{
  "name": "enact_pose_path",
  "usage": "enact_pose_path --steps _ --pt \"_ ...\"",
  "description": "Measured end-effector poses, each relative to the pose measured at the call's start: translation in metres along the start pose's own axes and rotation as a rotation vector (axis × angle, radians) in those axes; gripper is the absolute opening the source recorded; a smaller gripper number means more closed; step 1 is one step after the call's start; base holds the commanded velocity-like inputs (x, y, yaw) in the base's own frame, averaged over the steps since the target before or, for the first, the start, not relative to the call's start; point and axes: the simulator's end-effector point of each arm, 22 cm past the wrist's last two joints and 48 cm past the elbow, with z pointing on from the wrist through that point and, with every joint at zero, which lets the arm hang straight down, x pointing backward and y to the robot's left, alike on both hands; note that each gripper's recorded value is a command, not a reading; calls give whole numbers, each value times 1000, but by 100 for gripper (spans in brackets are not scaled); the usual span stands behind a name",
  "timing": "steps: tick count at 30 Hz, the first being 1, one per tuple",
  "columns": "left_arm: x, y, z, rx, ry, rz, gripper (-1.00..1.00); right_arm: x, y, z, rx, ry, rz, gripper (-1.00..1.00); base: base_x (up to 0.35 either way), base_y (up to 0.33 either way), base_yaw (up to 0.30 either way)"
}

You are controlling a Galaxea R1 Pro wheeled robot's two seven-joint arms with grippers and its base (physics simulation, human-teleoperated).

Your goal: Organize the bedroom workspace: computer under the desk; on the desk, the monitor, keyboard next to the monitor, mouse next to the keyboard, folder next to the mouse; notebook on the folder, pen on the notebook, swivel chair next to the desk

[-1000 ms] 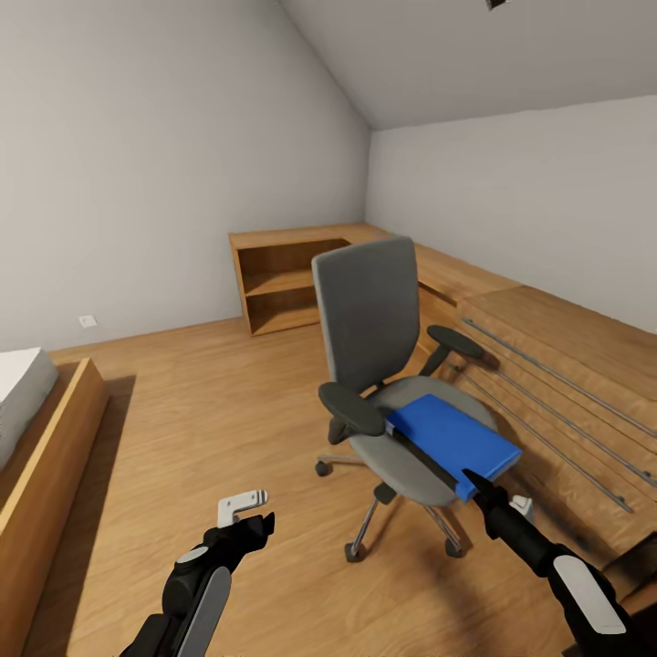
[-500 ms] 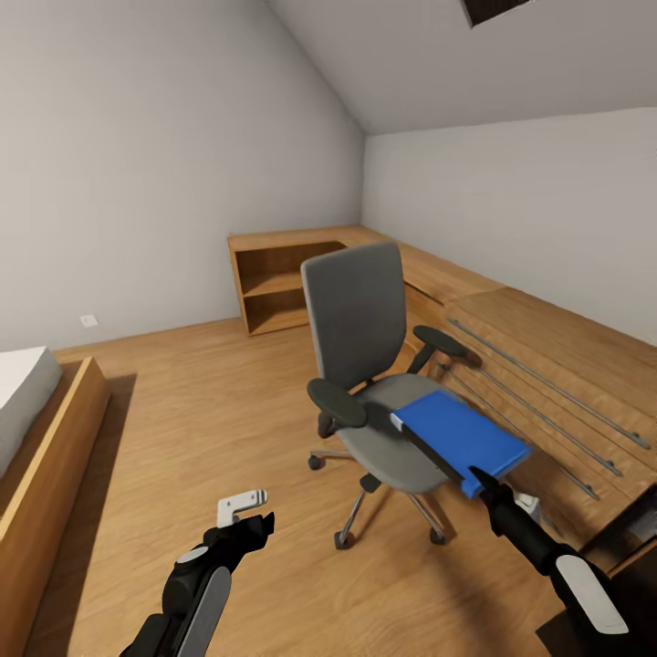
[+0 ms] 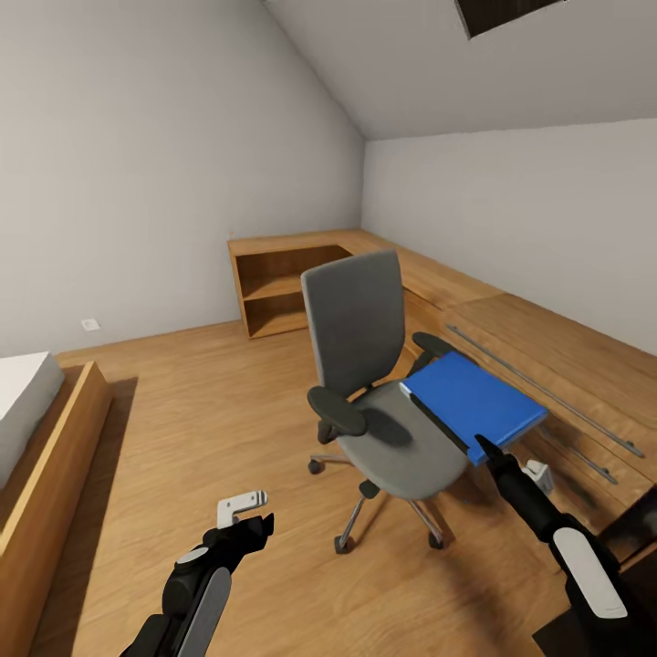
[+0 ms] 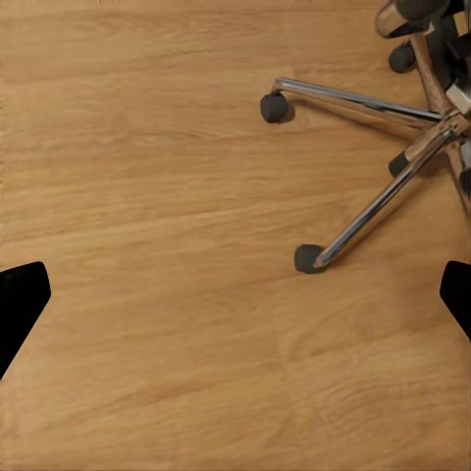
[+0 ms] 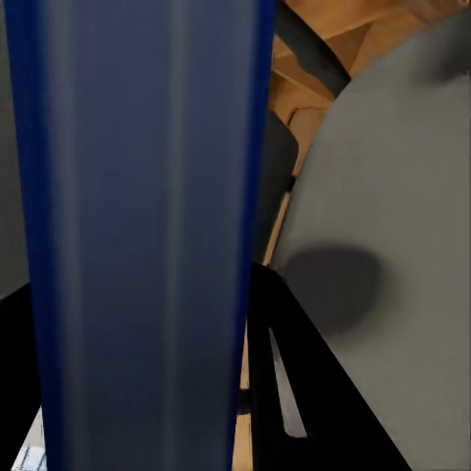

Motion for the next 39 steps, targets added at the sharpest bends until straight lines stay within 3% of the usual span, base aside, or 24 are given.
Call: enact_pose_path --steps 8,13,14,18,21,38,39 --pt "-11 -3 -10 0 1 0 100 -4 62 -19 -96 -20 -64 -100 0 0 0" --pt "-18 -5 -16 0 1 0 100 -3 89 -31 -132 -6 -80 -100 0 0 0" --pt "-19 -5 -18 0 1 0 100 6 97 -35 -146 39 -73 -100 0 0 0" --pt "-24 -6 -23 0 1 0 100 8 109 -39 -165 73 -61 -100 0 0 0" --pt "-28 -7 -27 0 1 0 100 6 125 -43 -215 85 -15 -100 0 0 0" --pt "-49 -14 -48 0 2 0 100 -15 166 -51 -282 70 74 -100 0 0 -42" --pt "-40 -12 -45 -8 26 3 100 -16 167 -51 -281 69 74 -100 0 0 -259"
